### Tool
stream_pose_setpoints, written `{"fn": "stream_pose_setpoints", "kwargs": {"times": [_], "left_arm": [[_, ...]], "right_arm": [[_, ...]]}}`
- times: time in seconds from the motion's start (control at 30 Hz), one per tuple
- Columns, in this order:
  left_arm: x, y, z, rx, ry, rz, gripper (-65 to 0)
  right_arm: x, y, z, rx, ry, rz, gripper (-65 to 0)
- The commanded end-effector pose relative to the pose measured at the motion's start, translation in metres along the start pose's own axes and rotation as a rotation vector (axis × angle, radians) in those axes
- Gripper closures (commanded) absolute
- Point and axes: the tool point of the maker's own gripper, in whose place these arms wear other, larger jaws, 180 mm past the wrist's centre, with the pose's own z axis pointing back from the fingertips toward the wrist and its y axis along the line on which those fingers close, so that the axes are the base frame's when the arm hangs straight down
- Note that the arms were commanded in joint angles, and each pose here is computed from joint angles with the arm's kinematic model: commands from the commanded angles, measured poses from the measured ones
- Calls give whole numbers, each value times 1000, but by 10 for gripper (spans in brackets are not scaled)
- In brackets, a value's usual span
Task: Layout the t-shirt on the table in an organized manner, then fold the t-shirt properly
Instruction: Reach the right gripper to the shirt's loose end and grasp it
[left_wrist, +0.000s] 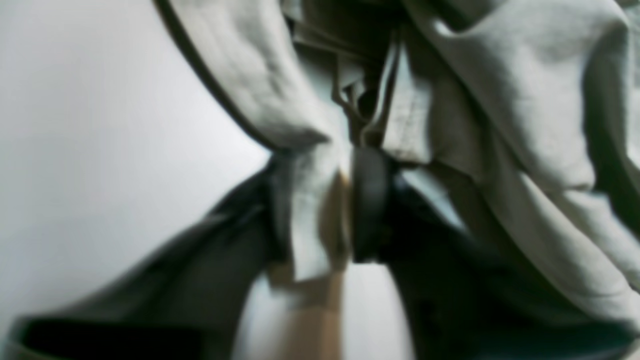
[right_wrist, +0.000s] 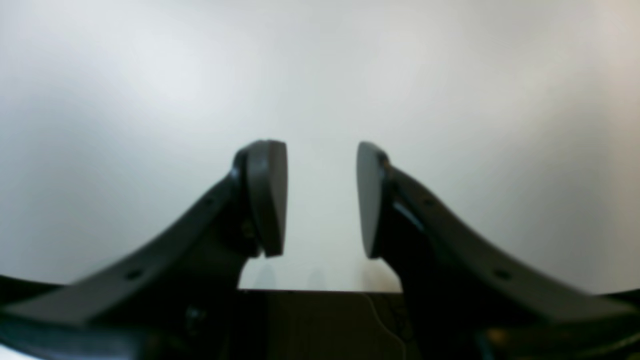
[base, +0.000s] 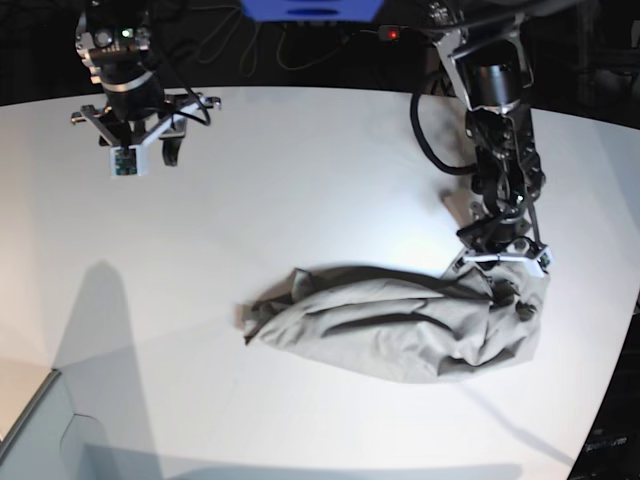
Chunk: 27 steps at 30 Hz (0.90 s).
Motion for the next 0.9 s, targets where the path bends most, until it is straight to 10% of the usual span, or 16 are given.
{"fn": "stream_pose_setpoints", "kwargs": {"times": [0.0,0.5,0.87], "left_arm": [[-15,-2,-1,6,68,7,-37],[96,3,64,-29,-179,-118,0],[168,29,121,33,-328,-151,0]], "right_arm": [[9,-3,2,-6,-35,8,-238],[16,0,-17,-2,-46,0,-238],[38,63,-49,155,-78,52,-309]]}}
